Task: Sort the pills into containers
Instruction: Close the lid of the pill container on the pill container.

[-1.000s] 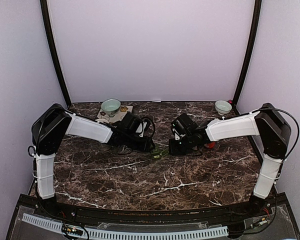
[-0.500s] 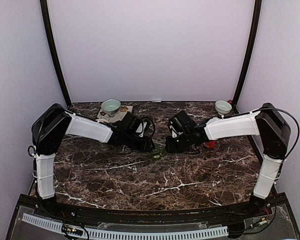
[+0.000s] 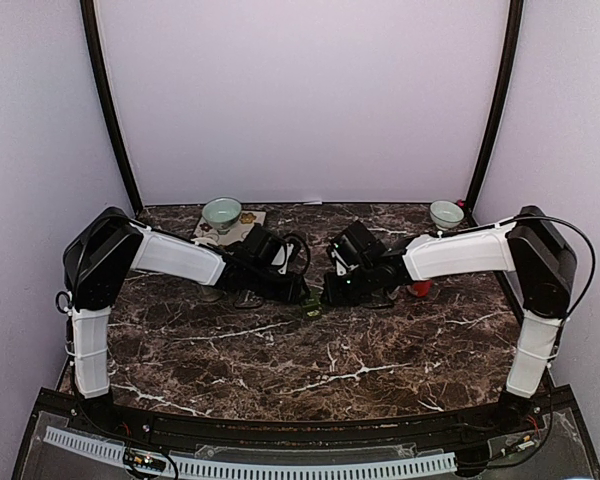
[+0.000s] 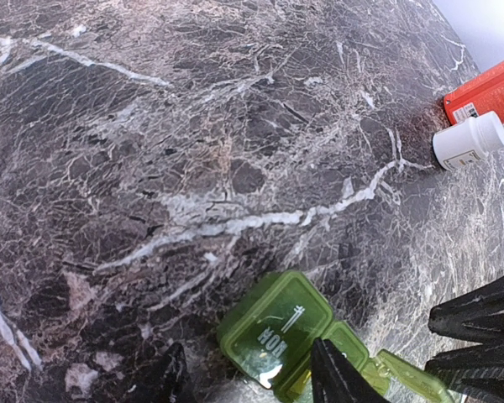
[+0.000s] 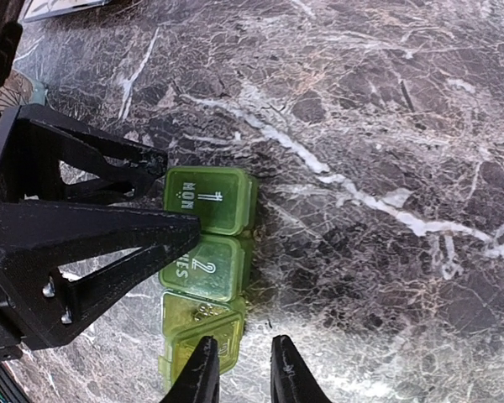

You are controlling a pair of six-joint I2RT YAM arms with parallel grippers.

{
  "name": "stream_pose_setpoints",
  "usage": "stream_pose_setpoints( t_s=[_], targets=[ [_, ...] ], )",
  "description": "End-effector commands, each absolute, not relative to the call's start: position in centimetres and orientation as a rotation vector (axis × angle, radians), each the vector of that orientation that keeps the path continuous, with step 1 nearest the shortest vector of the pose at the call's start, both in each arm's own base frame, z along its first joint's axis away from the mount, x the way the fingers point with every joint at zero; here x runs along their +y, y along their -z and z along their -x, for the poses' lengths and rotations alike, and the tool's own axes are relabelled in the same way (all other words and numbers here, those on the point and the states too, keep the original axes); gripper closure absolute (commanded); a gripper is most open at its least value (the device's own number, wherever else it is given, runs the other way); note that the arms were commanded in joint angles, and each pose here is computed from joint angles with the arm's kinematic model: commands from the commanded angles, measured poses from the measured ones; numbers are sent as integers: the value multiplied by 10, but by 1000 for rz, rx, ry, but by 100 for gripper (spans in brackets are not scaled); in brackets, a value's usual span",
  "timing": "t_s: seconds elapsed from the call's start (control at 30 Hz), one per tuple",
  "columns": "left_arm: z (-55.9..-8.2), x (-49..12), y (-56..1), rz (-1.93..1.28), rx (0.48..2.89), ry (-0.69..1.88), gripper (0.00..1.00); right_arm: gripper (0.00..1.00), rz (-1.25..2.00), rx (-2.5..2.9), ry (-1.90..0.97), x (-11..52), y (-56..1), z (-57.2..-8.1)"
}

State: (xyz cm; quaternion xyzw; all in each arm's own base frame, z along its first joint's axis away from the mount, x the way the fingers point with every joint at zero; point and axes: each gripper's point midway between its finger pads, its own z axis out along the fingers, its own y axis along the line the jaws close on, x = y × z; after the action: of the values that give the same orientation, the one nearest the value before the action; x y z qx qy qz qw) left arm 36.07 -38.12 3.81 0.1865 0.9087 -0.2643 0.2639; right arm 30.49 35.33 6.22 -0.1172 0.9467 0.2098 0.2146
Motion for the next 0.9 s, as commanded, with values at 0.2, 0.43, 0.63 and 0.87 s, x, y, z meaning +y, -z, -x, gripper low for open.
stream_pose_setpoints(
  t_s=[0.2,0.43,0.63,0.87],
  targets=[
    [-362,-379,-36,-511,2479,692,50,69,365,2640,-639,374,-56,-299],
    [-362,-379,-36,-509,2480,693,50,64,370,2647,-655,379,-53,-299],
    [-362,-380,-37,-508,2479,697,50,63,368,2652,-668,381,-50,-298],
    [-362,-379,-37,-504,2480,698,50,63,374,2663,-682,386,-45,-297]
  ],
)
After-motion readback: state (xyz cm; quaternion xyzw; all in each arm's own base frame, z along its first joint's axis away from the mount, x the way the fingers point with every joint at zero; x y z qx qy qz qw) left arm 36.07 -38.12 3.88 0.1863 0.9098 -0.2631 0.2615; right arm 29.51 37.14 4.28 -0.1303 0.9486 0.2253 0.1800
